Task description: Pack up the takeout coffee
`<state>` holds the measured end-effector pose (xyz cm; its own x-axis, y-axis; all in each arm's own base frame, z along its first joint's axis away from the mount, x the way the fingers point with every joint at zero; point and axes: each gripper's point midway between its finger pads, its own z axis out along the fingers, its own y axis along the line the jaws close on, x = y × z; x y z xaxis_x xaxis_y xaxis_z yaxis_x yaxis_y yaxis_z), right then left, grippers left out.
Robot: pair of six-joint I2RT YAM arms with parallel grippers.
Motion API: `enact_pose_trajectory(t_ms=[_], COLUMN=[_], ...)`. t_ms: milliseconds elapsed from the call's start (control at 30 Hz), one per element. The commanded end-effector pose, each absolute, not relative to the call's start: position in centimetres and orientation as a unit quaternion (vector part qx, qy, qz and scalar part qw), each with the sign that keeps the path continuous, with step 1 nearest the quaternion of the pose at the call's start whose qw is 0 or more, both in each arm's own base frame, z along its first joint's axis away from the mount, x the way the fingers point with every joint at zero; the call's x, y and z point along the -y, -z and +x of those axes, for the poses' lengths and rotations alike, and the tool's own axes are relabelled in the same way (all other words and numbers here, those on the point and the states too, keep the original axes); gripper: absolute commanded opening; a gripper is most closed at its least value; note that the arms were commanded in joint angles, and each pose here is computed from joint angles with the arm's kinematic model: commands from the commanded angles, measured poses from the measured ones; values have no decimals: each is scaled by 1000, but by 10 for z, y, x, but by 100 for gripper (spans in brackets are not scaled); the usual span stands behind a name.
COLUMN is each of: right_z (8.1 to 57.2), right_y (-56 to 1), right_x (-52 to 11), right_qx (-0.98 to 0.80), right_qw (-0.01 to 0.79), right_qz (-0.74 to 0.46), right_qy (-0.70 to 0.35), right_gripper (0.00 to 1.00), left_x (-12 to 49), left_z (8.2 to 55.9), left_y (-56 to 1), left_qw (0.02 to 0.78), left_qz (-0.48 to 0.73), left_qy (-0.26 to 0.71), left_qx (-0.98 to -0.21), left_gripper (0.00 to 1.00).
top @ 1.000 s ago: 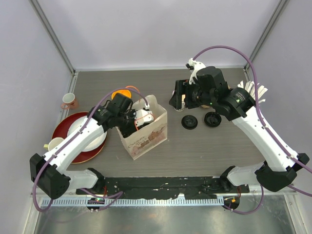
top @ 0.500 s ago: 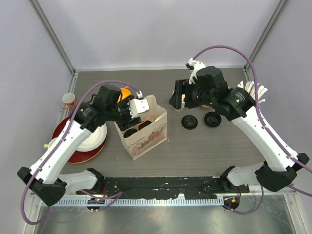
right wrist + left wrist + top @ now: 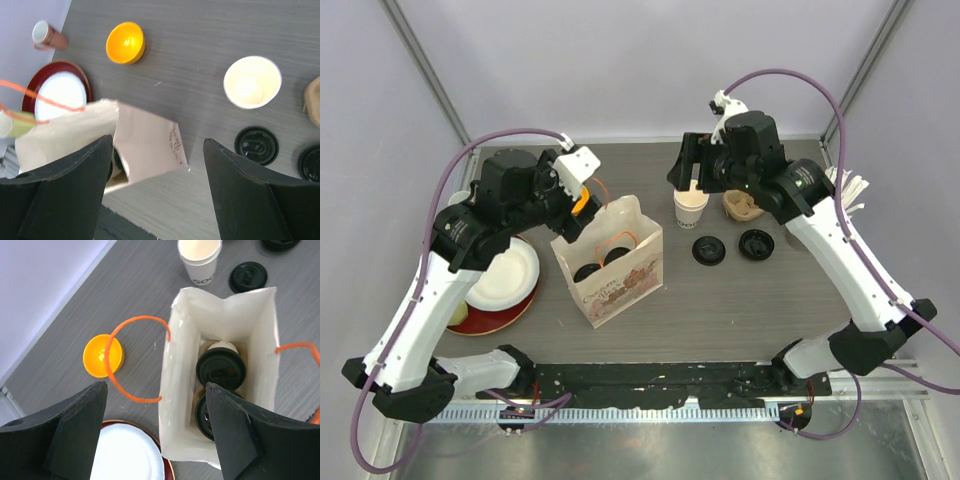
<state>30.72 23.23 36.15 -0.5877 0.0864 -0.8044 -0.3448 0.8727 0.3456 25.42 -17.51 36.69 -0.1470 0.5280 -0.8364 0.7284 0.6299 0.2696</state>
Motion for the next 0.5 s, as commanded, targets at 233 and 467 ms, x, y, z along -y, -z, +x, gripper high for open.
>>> enact_pose_trajectory(t_ms=[233, 467], right_z=[392, 435], right_y=[-408, -409], right_x=[-175, -130], right_qx=[-822, -816], right_qw=[540, 554], right_qz=[44, 100], right_qy=[-176, -130], right_gripper=[81, 82], left_x=[98, 35], left_z=[296, 313], left_y=[-420, -409], left_qw=[578, 555], left_qz=[206, 69], left_qy=[-32, -51], left_qx=[-789, -828], left_gripper=[85, 86])
